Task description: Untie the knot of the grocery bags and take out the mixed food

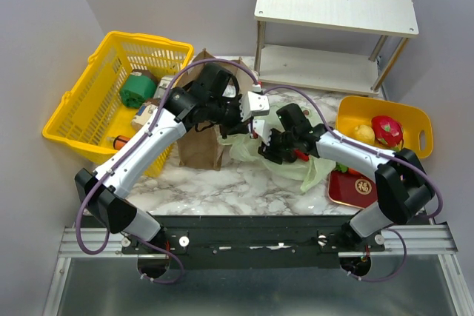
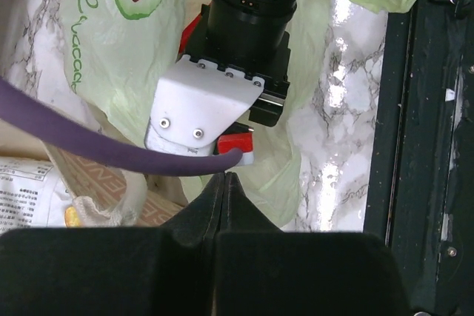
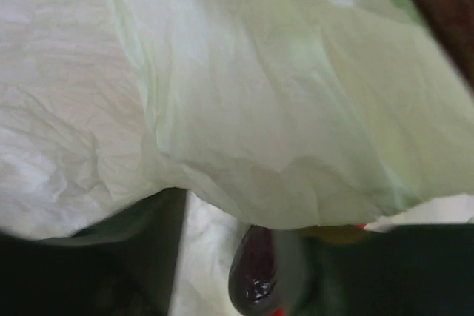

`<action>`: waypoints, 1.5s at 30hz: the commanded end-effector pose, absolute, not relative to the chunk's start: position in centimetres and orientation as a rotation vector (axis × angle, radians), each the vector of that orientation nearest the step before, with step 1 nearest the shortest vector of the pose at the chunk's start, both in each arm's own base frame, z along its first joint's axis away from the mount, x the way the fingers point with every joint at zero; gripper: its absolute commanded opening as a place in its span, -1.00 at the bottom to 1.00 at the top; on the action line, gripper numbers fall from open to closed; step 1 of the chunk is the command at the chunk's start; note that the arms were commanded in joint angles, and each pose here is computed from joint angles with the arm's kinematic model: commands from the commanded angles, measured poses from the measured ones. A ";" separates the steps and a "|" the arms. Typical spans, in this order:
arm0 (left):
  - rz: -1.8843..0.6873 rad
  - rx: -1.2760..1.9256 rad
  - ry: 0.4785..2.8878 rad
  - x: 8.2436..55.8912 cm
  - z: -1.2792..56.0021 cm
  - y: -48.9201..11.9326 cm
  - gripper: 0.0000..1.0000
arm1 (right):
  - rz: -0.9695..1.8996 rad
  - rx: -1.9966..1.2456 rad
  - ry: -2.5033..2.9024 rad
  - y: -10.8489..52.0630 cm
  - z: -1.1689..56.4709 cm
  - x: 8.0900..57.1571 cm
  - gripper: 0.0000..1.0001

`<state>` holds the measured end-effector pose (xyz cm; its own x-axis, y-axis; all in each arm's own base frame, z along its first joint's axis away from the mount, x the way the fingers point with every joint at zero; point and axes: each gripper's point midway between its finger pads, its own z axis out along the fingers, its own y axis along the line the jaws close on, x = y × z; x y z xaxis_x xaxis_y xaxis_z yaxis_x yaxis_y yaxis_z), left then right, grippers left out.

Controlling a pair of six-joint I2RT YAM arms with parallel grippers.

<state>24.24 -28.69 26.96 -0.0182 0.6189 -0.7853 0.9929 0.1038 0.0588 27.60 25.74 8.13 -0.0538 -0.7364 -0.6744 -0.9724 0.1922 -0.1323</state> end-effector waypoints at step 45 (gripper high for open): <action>-0.707 1.514 1.781 25.3 26.7 -28.0 -1.00 | 0.626 -1.778 1.883 30.8 6.0 33.1 1.00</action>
